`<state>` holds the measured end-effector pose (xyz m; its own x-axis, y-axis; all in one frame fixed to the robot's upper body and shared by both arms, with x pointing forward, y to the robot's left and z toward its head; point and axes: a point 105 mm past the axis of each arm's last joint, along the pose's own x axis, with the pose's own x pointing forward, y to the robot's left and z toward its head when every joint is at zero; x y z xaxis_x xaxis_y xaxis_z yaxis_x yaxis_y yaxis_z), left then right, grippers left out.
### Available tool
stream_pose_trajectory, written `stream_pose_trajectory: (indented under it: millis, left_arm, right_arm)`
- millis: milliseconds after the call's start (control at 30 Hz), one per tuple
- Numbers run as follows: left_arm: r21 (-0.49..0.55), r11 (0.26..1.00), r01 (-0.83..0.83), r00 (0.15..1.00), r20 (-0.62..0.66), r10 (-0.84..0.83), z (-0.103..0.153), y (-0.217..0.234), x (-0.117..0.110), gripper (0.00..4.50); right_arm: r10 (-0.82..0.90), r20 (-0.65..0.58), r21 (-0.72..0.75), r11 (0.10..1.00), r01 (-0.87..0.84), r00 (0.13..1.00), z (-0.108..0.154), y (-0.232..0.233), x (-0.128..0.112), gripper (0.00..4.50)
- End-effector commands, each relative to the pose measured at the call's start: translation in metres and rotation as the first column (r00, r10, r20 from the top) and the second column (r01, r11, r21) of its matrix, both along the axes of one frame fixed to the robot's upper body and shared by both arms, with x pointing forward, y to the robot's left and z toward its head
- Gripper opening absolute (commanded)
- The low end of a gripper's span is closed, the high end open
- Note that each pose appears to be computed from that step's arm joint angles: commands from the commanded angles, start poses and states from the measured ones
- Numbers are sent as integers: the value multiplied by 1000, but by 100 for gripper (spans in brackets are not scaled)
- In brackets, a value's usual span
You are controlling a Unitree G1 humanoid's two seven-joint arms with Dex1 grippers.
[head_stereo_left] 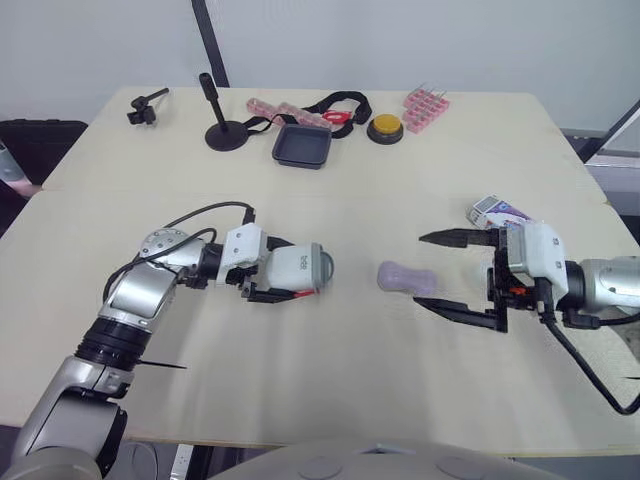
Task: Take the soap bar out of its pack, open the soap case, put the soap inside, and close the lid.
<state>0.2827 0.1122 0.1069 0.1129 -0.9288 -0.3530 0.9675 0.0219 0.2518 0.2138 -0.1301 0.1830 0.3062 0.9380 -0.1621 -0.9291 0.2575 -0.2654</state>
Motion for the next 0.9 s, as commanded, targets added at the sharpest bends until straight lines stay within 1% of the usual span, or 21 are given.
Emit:
stream_pose_trajectory:
  millis: [33, 300, 367, 433, 600, 667, 733, 800, 833, 900]
  left_arm:
    - [33, 999, 13, 1000, 16, -13, 7, 7, -2, 349]
    - [64, 998, 25, 999, -23, -24, 7, -4, 3, 349]
    - [74, 997, 30, 999, -28, -28, 6, -10, 6, 349]
    - [100, 994, 44, 999, -26, -42, 3, -15, 7, 349]
    - [184, 980, 73, 995, -76, -60, -5, -26, 12, 349]
    - [192, 978, 85, 994, -90, -69, -4, -37, 15, 349]
    - [234, 969, 78, 995, -75, -62, -6, -44, 19, 349]
    - [229, 971, 72, 996, -67, -58, -3, -54, 22, 349]
    - [217, 973, 80, 996, -65, -67, -1, -55, 20, 349]
    - [250, 964, 89, 996, -52, -78, -2, -44, 17, 349]
  right_arm:
    - [24, 6, -29, 999, -24, 1000, -6, 2, -2, 437]
    - [2, -19, -77, 997, -4, 1000, -19, -3, 7, 437]
    - [23, -48, -97, 995, -27, 999, -23, -4, 3, 437]
    - [37, -61, -117, 992, -44, 997, -27, -5, 0, 437]
    - [56, -62, -146, 987, -65, 996, -31, -4, -1, 437]
    - [61, -59, -146, 987, -69, 996, -32, -2, 1, 437]
    - [68, -54, -146, 986, -76, 996, -33, 1, 1, 437]
    - [68, -47, -144, 987, -74, 997, -34, 4, 2, 437]
    - [70, -44, -146, 986, -76, 997, -35, 5, 2, 437]
    - [74, -44, -144, 986, -79, 996, -35, 5, 1, 437]
